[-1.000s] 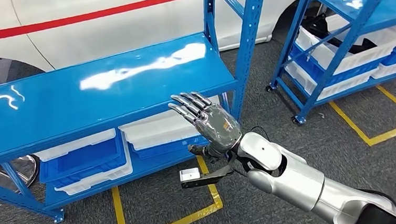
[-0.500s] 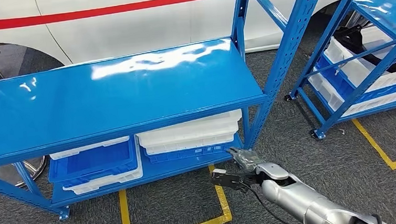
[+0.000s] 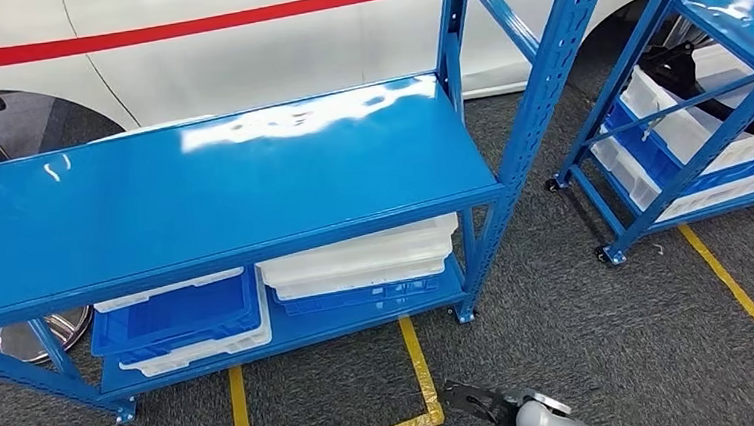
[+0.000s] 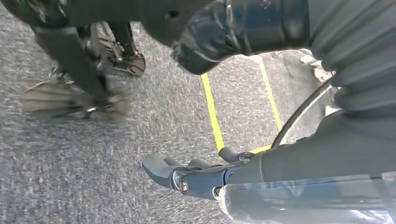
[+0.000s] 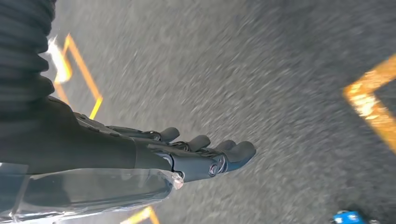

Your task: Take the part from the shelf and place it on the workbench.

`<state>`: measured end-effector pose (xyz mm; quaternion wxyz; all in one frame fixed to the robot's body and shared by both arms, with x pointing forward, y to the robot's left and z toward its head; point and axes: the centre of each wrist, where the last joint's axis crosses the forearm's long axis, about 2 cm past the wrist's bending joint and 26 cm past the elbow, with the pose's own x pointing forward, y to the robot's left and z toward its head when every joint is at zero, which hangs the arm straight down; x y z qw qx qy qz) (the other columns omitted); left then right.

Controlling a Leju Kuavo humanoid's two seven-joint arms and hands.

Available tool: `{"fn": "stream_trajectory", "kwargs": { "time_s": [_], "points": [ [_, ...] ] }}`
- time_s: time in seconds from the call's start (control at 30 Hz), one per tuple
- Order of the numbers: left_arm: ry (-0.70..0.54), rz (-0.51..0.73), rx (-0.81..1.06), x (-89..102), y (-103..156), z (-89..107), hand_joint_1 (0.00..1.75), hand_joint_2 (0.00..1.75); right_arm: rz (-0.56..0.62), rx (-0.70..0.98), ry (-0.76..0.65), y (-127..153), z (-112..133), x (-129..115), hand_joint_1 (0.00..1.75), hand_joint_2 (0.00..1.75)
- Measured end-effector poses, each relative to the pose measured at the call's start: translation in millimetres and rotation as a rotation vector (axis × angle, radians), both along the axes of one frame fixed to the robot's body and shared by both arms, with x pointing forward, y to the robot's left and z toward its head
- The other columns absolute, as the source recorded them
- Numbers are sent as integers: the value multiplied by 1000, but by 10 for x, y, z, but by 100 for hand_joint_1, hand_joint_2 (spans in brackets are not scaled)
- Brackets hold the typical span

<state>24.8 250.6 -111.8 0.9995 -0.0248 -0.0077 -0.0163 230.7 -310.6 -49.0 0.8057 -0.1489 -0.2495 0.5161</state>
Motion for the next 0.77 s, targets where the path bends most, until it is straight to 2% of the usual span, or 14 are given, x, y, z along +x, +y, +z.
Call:
{"fn": "stream_trajectory", "kwargs": {
  "time_s": [0.17,0.2,0.3,0.33,0.6,0.77],
  "points": [
    [10,12,6,-196,54,-16,0,175,-139,107,26,36,-81,-159,0,175],
    [7,15,9,-213,65,-17,0,131,-165,125,37,40,-108,-215,0,175],
    [-26,23,23,-167,120,-17,0,0,-241,168,84,34,-215,-455,0,44],
    [-43,26,28,-129,144,-16,0,0,-268,177,106,27,-259,-560,0,0],
    [-209,44,63,279,285,35,0,0,-492,224,287,-18,-541,-1484,0,0],
    [-236,51,64,244,338,37,0,0,-626,274,334,28,-596,-1818,0,0]
  ]
}}
